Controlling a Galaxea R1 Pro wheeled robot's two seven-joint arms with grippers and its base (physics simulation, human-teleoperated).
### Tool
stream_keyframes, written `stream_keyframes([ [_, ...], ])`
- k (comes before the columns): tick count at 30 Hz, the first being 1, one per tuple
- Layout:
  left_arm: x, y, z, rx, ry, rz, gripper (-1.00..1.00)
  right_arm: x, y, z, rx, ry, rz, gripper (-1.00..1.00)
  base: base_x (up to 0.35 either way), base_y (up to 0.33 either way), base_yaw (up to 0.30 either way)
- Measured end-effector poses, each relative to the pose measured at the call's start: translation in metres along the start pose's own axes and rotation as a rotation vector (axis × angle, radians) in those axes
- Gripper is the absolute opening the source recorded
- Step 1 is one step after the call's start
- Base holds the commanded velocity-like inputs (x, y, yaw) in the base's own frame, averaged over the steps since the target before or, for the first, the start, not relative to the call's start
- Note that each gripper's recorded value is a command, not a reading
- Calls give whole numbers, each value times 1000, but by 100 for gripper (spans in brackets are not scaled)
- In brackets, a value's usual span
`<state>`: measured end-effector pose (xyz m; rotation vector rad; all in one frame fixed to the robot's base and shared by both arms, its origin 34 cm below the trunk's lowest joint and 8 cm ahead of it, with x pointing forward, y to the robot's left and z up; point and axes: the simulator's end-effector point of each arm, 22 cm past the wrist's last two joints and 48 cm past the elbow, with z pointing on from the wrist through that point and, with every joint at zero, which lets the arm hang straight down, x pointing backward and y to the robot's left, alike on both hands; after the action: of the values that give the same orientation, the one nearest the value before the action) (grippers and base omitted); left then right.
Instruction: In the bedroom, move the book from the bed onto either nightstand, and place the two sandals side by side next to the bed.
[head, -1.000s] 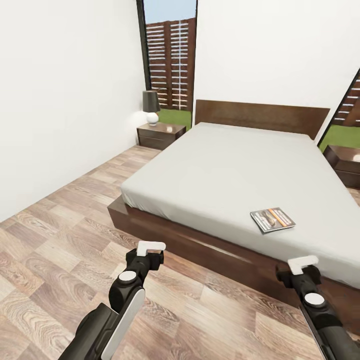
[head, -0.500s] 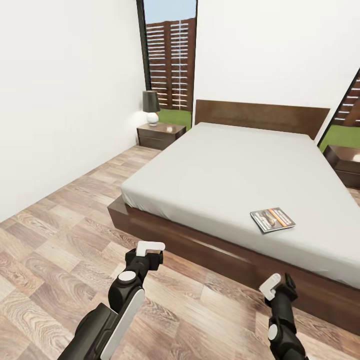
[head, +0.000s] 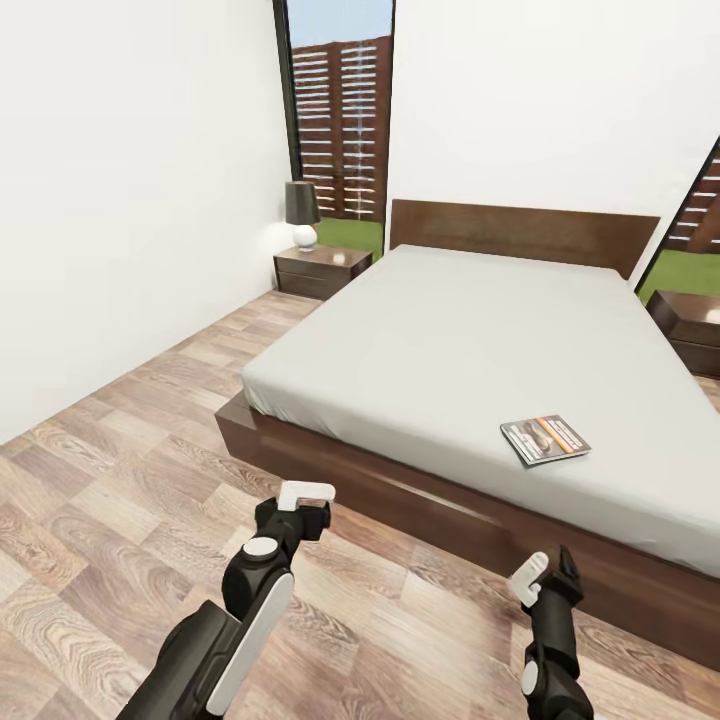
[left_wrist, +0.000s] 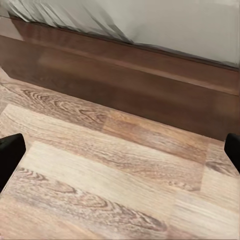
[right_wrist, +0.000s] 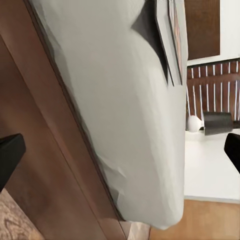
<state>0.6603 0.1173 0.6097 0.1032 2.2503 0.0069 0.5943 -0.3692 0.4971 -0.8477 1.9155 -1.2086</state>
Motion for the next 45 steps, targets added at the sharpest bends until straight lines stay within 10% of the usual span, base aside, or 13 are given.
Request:
stream_keyframes([
  [35,25,-4,-2,-4,91,43,100,-11,-2,-5,33,-22,-12,100,0,0,0],
  [37,42,-4,-3,-3,116,40,100,-26,-9,-11,85,-57,-91,100,0,0,0],
  [45,129,20,-12,-47,162,-2,100,-35,-10,-13,93,-77,-139,100,0,0,0],
])
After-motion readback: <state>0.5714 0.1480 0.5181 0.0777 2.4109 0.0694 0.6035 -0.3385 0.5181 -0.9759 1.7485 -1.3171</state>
